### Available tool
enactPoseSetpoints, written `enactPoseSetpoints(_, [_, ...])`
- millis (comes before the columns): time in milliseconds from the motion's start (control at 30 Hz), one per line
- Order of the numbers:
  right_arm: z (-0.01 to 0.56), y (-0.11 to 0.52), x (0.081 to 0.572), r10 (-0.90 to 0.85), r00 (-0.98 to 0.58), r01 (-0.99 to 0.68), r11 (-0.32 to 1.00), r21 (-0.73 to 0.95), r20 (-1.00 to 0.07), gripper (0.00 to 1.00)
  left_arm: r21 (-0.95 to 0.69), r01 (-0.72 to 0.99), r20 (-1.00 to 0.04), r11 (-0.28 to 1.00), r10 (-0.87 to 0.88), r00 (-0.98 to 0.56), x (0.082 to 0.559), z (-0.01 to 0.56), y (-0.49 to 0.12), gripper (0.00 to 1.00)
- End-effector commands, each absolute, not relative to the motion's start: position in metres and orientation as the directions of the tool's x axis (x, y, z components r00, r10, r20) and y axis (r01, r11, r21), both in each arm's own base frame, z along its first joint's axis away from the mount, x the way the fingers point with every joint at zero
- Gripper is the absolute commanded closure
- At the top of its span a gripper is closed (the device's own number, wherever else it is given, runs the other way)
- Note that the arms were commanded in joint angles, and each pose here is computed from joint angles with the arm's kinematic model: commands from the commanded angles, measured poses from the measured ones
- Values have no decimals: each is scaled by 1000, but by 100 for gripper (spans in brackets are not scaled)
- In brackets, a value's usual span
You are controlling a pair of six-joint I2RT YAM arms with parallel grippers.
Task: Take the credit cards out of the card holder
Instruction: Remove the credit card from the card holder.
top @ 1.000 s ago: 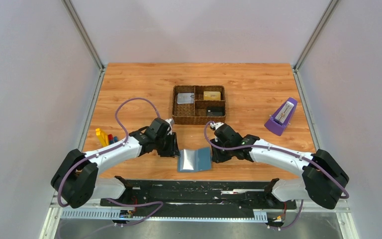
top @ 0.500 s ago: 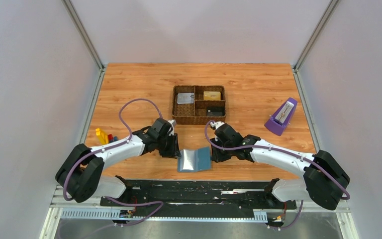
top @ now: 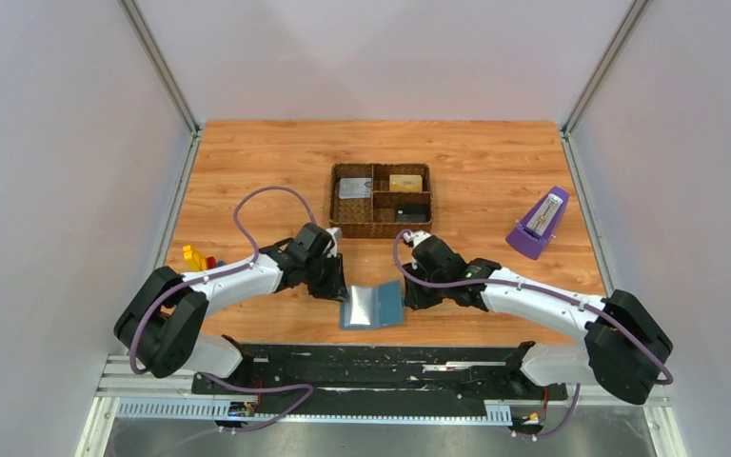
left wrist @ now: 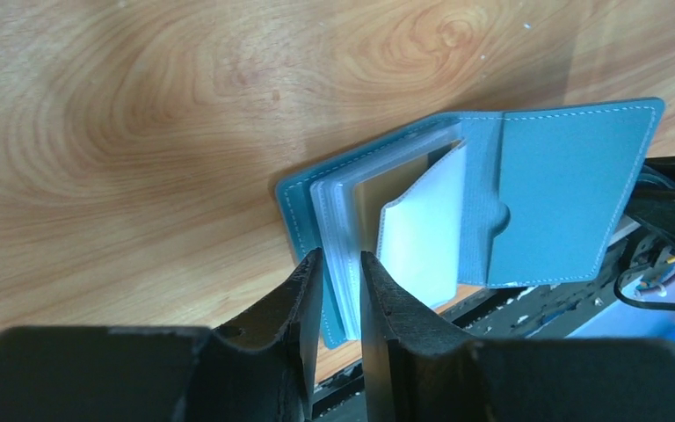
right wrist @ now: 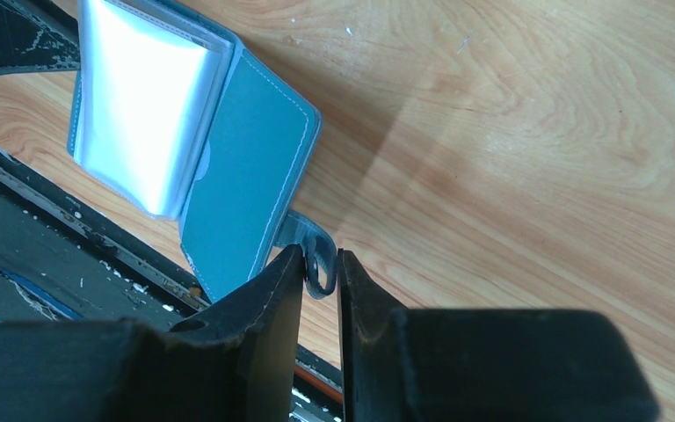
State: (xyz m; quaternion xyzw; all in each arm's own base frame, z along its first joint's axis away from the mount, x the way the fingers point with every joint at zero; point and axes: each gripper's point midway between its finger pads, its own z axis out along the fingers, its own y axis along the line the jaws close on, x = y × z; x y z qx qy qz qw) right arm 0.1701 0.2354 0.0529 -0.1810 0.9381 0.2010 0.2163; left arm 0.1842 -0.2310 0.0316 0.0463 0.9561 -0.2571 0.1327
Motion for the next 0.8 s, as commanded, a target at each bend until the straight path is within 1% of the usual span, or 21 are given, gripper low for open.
enactPoseSetpoints(0, [64, 239, 182, -209, -816, -422, 852, 309, -538, 78, -537, 221, -329, 814, 40, -944, 195, 50, -250, 71])
enactPoseSetpoints(267, [67, 241, 183, -197, -812, -422, 848, 320, -550, 78, -591, 246, -335, 768, 43, -941, 193, 61, -260, 72])
enactPoseSetpoints(400, [72, 243, 184, -189, -807, -424, 844, 328, -560, 77, -639, 255, -331, 725, 40, -943, 190, 69, -269, 72])
enactPoseSetpoints(600, [83, 243, 184, -167, -813, -408, 848, 340, -558, 69, -718, 271, -331, 641, 28, -943, 186, 82, -284, 70])
enactPoseSetpoints(767, [97, 239, 183, -140, -821, -377, 861, 341, -553, 60, -751, 278, -322, 600, 35, -946, 184, 84, -292, 69])
